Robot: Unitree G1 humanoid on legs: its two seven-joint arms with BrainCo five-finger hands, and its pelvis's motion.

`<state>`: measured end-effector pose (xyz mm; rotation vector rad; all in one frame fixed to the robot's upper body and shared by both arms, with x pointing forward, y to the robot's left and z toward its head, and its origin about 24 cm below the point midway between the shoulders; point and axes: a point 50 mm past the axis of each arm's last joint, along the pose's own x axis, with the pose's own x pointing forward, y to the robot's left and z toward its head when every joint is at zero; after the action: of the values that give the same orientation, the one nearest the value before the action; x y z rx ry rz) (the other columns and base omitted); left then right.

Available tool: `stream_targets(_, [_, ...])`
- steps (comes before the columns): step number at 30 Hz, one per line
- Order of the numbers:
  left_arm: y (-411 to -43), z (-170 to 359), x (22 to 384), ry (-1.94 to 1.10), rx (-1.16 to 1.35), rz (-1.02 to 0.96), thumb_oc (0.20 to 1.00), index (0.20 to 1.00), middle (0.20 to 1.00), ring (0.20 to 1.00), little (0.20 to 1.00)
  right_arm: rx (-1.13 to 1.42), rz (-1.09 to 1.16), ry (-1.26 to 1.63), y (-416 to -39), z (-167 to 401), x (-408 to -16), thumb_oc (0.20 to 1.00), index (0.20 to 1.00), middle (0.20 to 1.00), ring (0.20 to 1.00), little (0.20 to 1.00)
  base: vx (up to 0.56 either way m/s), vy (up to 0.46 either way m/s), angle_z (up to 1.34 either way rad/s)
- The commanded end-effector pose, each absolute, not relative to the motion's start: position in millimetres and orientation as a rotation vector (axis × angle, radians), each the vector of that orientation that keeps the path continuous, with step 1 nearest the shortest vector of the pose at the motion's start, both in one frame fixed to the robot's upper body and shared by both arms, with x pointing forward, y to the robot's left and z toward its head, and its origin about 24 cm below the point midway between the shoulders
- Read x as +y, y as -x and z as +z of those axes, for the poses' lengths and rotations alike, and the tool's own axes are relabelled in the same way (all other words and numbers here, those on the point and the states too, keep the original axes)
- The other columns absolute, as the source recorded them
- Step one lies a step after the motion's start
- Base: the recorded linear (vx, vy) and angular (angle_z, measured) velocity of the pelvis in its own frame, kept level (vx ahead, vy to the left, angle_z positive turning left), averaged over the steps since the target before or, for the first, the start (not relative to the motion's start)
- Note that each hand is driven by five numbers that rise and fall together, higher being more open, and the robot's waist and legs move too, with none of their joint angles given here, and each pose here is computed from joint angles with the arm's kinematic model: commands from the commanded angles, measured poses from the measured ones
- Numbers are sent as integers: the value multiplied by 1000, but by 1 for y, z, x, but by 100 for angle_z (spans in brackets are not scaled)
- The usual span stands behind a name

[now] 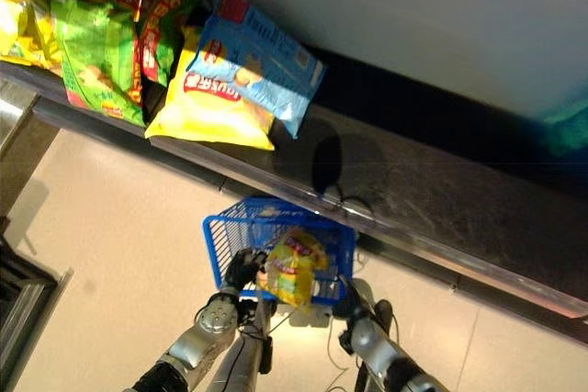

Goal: Pick up the snacks into the basket

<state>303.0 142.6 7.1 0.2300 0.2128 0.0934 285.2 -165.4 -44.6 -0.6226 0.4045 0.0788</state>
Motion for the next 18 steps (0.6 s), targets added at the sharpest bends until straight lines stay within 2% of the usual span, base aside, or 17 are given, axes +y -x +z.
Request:
stream_targets(1, [-319,36,140,-268,71,117,200,200,200,200,200,313,16,575,-296,-23,-181,1000,1000,1000,1000,1000,13,-72,-27])
stream_targets(4, [-310,10,164,-351,183,199,200,200,200,200,200,305,-4,554,-283,-24,-192,1000,1000,1000,1000,1000,26,-58,-16])
stream_targets(6, [-292,-26,192,-391,366,297,200,200,200,200,200,290,-8,521,-270,-21,-201,1000,1000,1000,1000,1000,48,-78,-12])
stream_targets(8, [-287,-35,196,-402,413,306,200,200,200,200,200,284,0,512,-265,-21,-202,1000,1000,1000,1000,1000,54,-45,-19])
stream_targets(12, [-248,-80,213,-453,651,326,200,200,200,200,200,334,-16,480,-241,-32,-214,1000,1000,1000,1000,1000,108,-61,-19])
stream_targets(15, [-205,-114,224,-510,867,301,200,200,200,200,200,455,-76,443,-212,-55,-227,1000,1000,1000,1000,1000,115,-47,-11])
stream_targets(18, [-188,-123,229,-525,933,291,200,200,200,200,200,561,-113,443,-194,-74,-235,1000,1000,1000,1000,1000,91,-20,-6])
